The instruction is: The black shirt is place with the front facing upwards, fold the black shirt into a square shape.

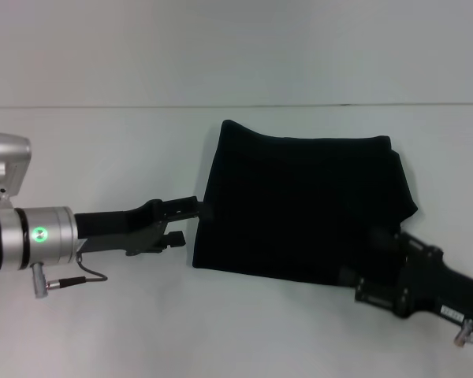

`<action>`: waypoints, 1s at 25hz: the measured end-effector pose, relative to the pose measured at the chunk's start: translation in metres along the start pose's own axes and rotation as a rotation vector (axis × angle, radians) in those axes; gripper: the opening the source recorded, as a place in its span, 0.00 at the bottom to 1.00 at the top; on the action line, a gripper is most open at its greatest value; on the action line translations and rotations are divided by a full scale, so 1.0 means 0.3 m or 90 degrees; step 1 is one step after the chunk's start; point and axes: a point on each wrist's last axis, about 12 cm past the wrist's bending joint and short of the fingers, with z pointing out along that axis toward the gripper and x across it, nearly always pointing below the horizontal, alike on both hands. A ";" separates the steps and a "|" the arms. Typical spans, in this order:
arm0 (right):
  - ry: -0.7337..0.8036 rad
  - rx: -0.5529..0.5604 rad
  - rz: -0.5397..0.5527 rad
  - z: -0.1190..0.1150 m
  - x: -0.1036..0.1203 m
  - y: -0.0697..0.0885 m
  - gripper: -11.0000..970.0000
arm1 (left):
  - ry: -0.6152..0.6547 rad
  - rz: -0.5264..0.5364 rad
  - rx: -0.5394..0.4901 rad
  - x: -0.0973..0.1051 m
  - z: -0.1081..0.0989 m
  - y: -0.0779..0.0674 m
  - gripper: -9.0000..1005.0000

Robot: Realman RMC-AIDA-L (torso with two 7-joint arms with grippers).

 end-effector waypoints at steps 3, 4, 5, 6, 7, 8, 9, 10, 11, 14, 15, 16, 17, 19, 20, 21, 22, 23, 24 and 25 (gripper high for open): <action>0.031 -0.030 -0.011 0.000 0.017 0.016 0.97 | 0.005 0.004 -0.022 -0.012 0.025 -0.008 0.94; 0.041 -0.040 -0.016 0.003 0.021 0.021 0.97 | 0.006 0.005 -0.024 -0.013 0.029 -0.010 0.94; 0.049 -0.047 -0.020 0.005 0.024 0.024 0.97 | 0.009 0.007 -0.028 -0.016 0.038 -0.015 0.94; 0.055 -0.052 -0.022 0.006 0.027 0.027 0.97 | 0.010 0.008 -0.032 -0.018 0.045 -0.018 0.94; 0.059 -0.056 -0.023 0.007 0.030 0.029 0.97 | 0.010 0.007 -0.036 -0.020 0.050 -0.020 0.94; 0.061 -0.057 -0.024 0.008 0.031 0.030 0.97 | 0.008 0.006 -0.040 -0.022 0.053 -0.020 0.94; 0.061 -0.057 -0.023 0.007 0.031 0.031 0.97 | 0.007 0.006 -0.043 -0.023 0.056 -0.020 0.94; 0.061 -0.056 -0.023 0.007 0.032 0.032 0.97 | 0.003 0.005 -0.045 -0.025 0.060 -0.020 0.93; 0.061 -0.056 -0.022 0.006 0.033 0.032 0.97 | 0.002 0.006 -0.047 -0.027 0.065 -0.022 0.93; 0.060 -0.055 -0.021 0.002 0.033 0.031 0.97 | 0.004 0.011 -0.050 -0.027 0.090 -0.033 0.93; 0.059 -0.055 -0.022 0.001 0.033 0.031 0.97 | 0.007 0.014 -0.051 -0.026 0.100 -0.037 0.93; 0.059 -0.055 -0.022 0.000 0.032 0.030 0.97 | 0.010 0.017 -0.054 -0.025 0.109 -0.041 0.93; 0.058 -0.055 -0.022 0.000 0.032 0.030 0.97 | 0.012 0.022 -0.057 -0.026 0.116 -0.045 0.92; 0.058 -0.055 -0.022 0.000 0.031 0.029 0.97 | 0.018 0.032 -0.063 -0.027 0.131 -0.054 0.92; 0.058 -0.056 -0.022 0.000 0.030 0.029 0.97 | 0.021 0.037 -0.064 -0.028 0.139 -0.060 0.92; 0.058 -0.056 -0.022 0.000 0.030 0.029 0.97 | 0.023 0.041 -0.064 -0.028 0.146 -0.065 0.92; 0.057 -0.056 -0.022 0.001 0.030 0.029 0.97 | 0.024 0.043 -0.064 -0.028 0.151 -0.069 0.92; 0.057 -0.056 -0.022 0.001 0.030 0.029 0.97 | 0.025 0.046 -0.064 -0.029 0.156 -0.074 0.91; 0.056 -0.055 -0.022 0.001 0.029 0.029 0.97 | 0.025 0.047 -0.064 -0.030 0.158 -0.075 0.91; 0.056 -0.055 -0.022 0.001 0.028 0.028 0.97 | 0.025 0.050 -0.066 -0.031 0.160 -0.077 0.91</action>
